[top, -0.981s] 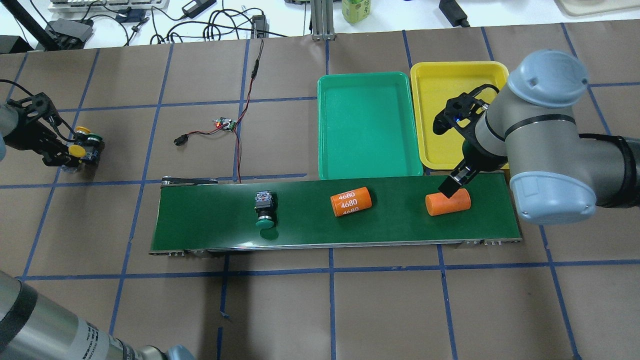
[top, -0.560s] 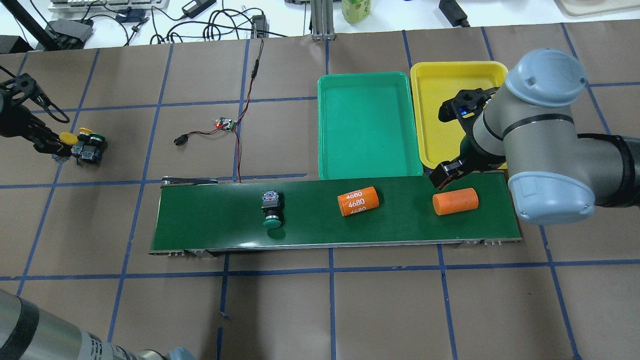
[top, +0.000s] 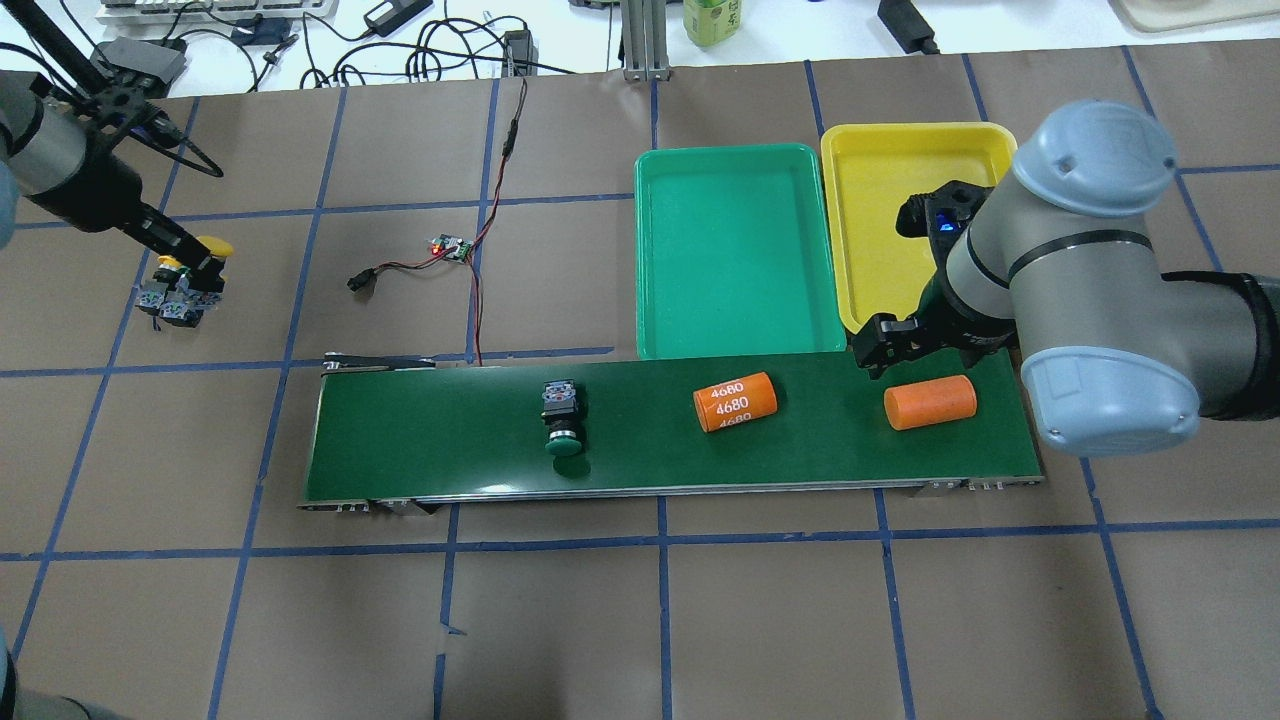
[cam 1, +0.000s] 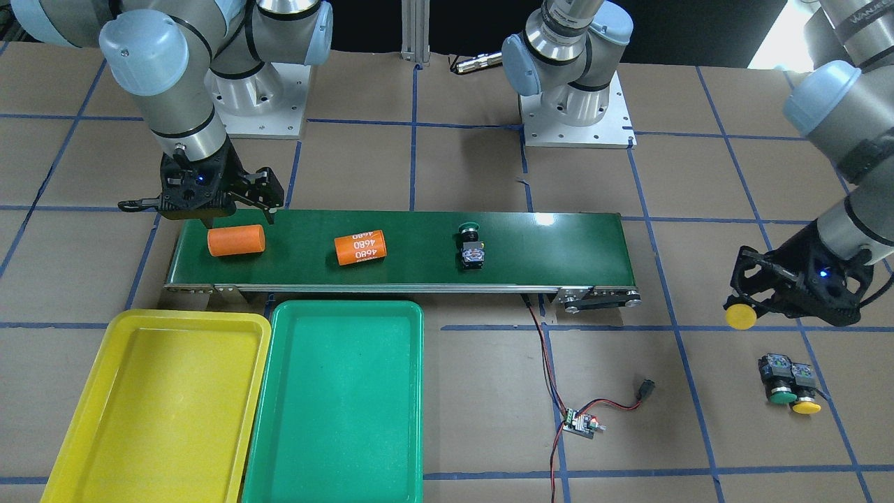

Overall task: Sort buttons by color to trays
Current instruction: 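Place the yellow button on the belt with the left gripper while the right hovers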

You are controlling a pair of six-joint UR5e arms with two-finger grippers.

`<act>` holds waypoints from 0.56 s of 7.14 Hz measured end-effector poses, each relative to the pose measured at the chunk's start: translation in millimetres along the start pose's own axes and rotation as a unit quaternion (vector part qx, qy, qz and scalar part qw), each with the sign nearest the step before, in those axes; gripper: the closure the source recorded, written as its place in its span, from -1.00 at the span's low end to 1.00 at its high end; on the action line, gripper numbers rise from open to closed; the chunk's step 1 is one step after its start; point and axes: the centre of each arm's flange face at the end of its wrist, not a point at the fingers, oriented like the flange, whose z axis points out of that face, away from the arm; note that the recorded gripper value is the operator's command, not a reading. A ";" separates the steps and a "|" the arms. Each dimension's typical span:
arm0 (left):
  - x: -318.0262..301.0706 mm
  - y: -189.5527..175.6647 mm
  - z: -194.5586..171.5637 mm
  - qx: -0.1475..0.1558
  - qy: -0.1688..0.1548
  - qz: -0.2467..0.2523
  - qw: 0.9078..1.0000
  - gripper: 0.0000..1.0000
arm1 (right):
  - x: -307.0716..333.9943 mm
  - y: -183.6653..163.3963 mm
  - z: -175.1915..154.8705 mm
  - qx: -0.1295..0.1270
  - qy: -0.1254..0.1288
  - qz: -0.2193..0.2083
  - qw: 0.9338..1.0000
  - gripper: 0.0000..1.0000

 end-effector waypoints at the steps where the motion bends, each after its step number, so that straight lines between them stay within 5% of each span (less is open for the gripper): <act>1: 45.2 -18.2 9.0 -0.011 0.010 -0.055 0.998 0.81 | -1.5 -0.6 -0.3 0.002 0.001 0.000 1.000 -1.00; 4: 159.3 -20.9 54.6 -0.064 0.024 -0.222 0.973 0.80 | -5.9 -1.8 -1.0 0.004 0.005 -0.005 1.000 -1.00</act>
